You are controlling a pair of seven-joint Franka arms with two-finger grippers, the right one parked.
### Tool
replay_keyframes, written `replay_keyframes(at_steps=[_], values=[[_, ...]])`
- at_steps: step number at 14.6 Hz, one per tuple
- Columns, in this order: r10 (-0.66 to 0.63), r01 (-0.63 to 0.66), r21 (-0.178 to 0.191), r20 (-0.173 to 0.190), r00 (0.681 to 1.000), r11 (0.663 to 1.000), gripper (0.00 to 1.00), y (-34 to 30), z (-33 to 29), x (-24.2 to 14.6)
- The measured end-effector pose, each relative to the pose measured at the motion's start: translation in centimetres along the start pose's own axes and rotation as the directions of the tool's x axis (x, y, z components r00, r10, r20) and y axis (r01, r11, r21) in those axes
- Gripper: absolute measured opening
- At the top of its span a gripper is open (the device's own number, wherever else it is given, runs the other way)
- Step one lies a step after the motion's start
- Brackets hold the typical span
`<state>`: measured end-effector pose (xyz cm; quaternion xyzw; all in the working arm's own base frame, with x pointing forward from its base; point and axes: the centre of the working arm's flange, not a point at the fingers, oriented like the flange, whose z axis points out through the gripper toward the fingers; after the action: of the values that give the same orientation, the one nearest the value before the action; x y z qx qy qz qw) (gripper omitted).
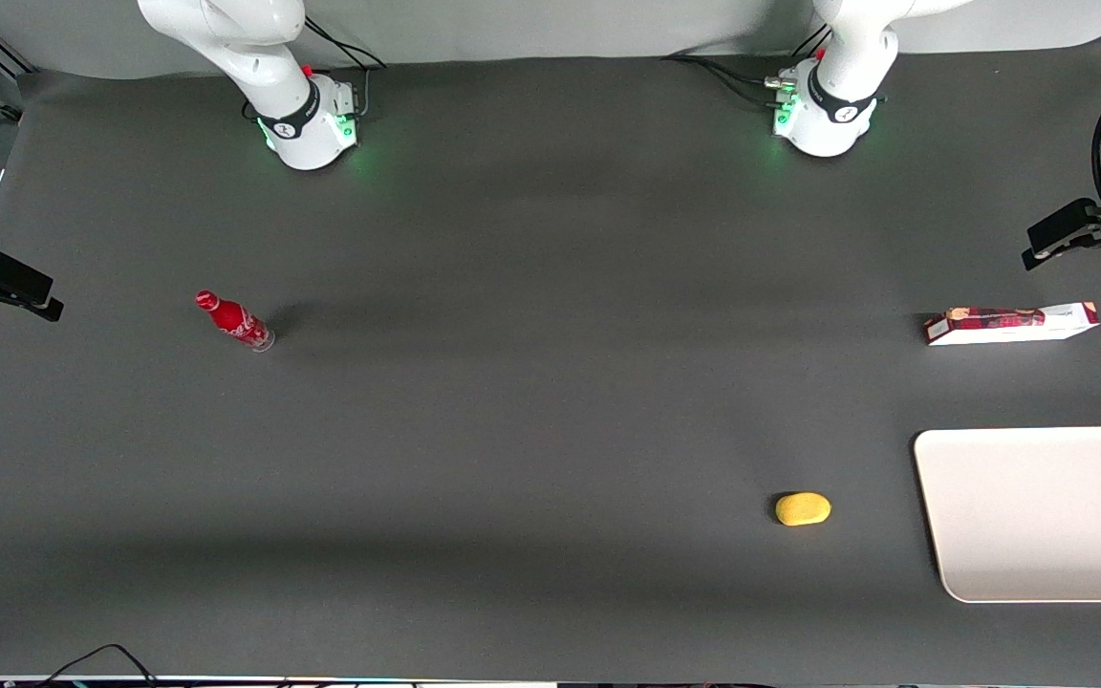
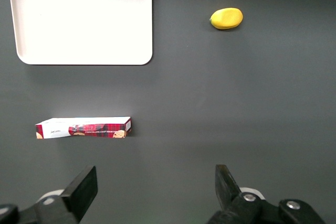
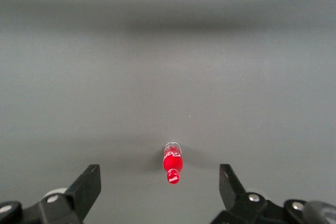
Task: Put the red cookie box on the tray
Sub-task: 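Move the left gripper over the red plaid shortbread box, fingers open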
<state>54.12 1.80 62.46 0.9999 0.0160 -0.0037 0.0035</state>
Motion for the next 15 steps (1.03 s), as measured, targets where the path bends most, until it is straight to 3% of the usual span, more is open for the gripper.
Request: replay_keyframes(at_steps=[6,8,9,11,15], values=[[0.016,-0.016,0.003,0.011,1.0,1.0,1.0,-0.1,0.6,0.3],[0.076,-0.077,0.008,0.042,0.996,0.997,1.0,-0.2,1.6,0.5],[0.151,-0.153,0.026,0.066,0.986,0.988,1.0,-0.5,2.4,0.6],[0.341,-0.348,0.051,0.116,0.933,0.936,1.0,-1.7,4.0,1.1],[0.628,-0.636,0.003,0.154,0.763,0.771,1.0,-6.7,6.5,2.1]])
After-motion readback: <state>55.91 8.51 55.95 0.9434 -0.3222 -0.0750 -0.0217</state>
